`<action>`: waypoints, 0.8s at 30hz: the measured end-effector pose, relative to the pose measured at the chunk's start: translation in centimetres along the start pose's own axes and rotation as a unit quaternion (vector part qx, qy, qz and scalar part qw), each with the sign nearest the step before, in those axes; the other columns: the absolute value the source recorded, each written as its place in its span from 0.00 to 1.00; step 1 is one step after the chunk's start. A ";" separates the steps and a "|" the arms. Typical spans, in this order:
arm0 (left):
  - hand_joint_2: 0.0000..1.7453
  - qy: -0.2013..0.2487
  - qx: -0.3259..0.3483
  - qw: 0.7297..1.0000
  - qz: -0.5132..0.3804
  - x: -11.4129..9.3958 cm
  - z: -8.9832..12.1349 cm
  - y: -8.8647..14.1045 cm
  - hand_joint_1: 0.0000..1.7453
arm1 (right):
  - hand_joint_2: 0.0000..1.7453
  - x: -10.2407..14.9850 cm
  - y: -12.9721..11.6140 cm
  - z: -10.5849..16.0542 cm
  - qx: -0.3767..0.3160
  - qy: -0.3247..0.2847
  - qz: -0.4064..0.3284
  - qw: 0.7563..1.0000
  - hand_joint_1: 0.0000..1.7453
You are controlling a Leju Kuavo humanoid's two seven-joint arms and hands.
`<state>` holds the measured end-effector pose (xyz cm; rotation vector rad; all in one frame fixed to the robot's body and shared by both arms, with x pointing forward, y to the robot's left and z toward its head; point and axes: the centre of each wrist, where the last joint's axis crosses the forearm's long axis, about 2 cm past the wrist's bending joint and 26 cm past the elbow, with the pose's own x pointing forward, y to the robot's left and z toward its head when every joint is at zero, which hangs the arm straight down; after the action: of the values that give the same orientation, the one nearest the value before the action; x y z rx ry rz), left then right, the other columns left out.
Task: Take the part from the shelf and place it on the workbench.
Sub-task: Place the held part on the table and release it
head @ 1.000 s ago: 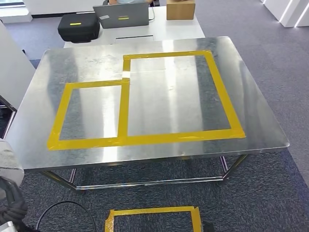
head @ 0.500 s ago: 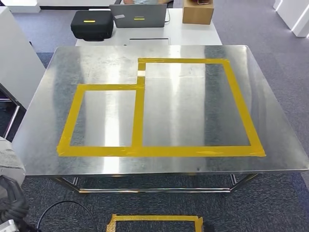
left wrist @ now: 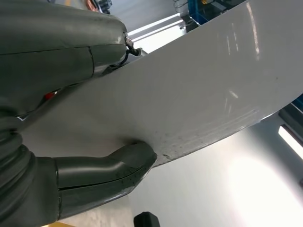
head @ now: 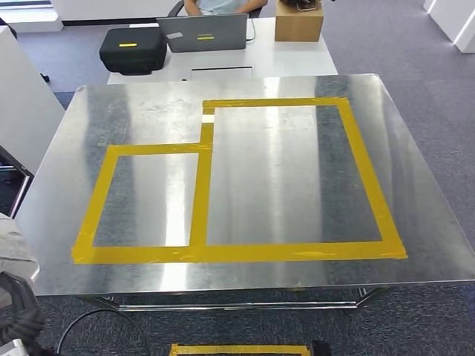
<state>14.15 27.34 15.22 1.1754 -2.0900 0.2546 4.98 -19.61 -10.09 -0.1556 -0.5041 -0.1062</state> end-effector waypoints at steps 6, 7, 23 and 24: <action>1.00 0.013 -0.019 1.000 -0.006 -0.5 1.0 -0.3 1.00 | 1.00 0.1 0.0 0.0 0.000 -0.001 0.000 1.000 0.00; 1.00 0.015 -0.024 1.000 -0.009 -0.6 1.2 -0.4 1.00 | 1.00 0.1 0.0 0.0 0.000 -0.002 0.000 1.000 0.00; 1.00 0.024 -0.129 0.990 -0.058 -2.7 1.7 -1.8 1.00 | 1.00 0.3 0.0 -0.1 0.019 -0.008 0.022 1.000 0.00; 1.00 0.023 -0.134 0.989 -0.060 -2.9 1.5 -1.9 1.00 | 1.00 0.3 0.0 -0.1 0.020 -0.008 0.024 0.999 0.00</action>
<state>15.89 27.49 11.83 1.1154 -1.9349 -0.0553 5.27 -19.61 -10.07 -0.1286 -0.5172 -0.0476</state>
